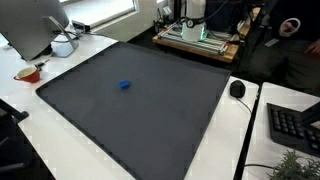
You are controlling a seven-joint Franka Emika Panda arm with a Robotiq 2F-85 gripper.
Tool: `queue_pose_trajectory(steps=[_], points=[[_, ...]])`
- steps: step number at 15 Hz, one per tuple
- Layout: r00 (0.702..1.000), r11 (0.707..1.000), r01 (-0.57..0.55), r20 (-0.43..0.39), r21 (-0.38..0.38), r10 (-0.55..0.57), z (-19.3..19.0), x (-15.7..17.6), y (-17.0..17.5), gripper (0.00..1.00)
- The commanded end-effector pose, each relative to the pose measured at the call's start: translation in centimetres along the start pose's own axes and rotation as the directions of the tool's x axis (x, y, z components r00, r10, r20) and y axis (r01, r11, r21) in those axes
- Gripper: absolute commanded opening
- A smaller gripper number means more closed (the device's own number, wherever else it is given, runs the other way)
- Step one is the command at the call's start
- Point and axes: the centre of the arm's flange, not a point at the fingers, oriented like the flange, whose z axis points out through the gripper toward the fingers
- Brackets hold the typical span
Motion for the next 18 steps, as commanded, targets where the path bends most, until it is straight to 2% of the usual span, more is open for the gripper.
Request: queue_pose_trajectory(steps=[1, 7, 9, 11, 14, 18], points=[[1.000, 1.000, 0.000, 0.000, 0.000, 0.000, 0.0, 0.0, 0.0, 1.00], [1.000, 1.000, 0.000, 0.000, 0.000, 0.000, 0.0, 0.0, 0.0, 1.00], [0.992, 0.986, 0.122, 0.042, -0.117, -0.118, 1.7, 0.1, -1.8, 1.00], [0.980, 0.965, 0.192, 0.084, -0.178, -0.179, 3.9, 0.6, -3.7, 1.00], [0.943, 0.910, 0.328, 0.150, -0.253, -0.298, 8.0, 1.9, -6.9, 1.00], [0.863, 0.793, 0.502, 0.259, -0.345, -0.434, 12.9, 4.5, -9.5, 1.00]])
